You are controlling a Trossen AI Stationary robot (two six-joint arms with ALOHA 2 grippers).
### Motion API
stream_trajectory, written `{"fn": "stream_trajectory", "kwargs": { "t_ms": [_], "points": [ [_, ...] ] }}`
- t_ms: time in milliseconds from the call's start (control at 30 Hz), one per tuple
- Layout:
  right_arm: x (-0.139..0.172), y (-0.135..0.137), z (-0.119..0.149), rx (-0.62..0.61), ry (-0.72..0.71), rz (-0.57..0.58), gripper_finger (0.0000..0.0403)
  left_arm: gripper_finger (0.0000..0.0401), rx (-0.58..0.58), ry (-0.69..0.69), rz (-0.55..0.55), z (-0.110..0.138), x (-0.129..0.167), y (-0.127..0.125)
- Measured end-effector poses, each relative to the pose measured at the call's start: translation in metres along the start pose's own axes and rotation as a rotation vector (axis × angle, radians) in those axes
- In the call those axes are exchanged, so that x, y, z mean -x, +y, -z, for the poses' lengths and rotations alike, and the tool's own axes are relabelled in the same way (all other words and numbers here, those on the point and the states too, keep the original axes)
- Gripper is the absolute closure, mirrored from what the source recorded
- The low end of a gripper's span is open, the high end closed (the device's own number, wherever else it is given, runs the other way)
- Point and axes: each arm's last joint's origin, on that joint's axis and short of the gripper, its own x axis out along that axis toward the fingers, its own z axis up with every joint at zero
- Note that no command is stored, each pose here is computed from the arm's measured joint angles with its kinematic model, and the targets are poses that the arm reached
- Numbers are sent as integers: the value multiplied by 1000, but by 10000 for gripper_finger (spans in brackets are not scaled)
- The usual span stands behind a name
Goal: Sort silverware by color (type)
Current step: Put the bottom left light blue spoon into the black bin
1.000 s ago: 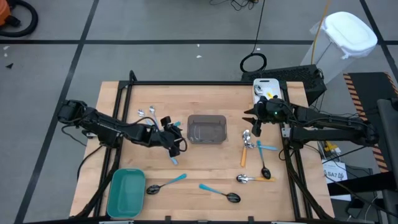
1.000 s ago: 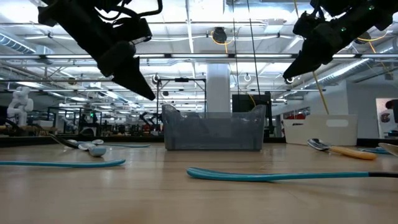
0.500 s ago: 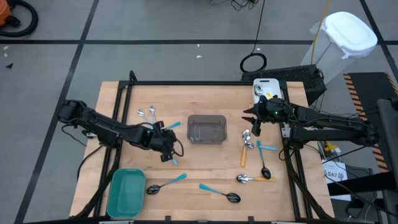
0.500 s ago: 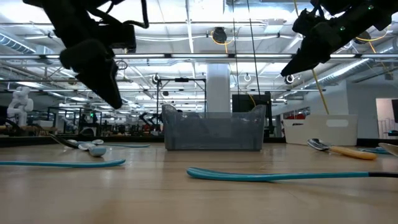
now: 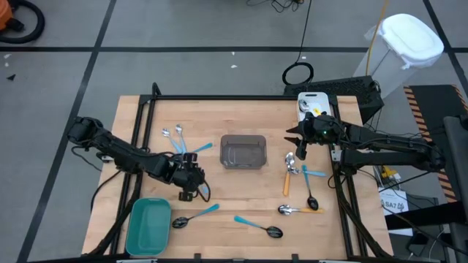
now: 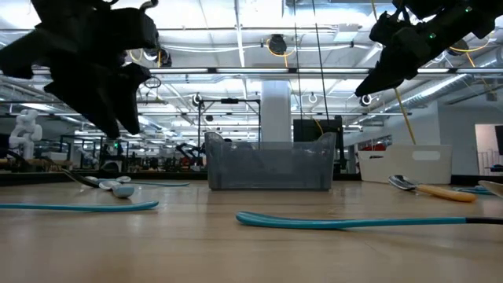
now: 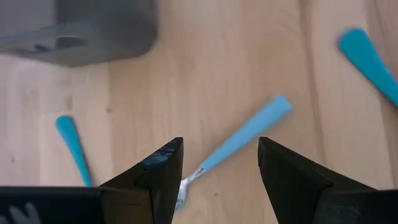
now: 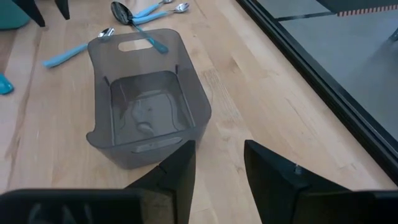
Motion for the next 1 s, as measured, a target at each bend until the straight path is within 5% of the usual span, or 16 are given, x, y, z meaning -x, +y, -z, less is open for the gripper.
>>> {"fn": "stream_trajectory", "kwargs": {
  "t_ms": [233, 1000],
  "points": [
    [0, 0, 0, -1, 0, 0, 271, 194, -179, 16, 59, 0, -2, 5],
    [0, 0, 1, 0, 12, -2, 271, 208, -279, 329, 141, 14, -71, 32]
  ]
}}
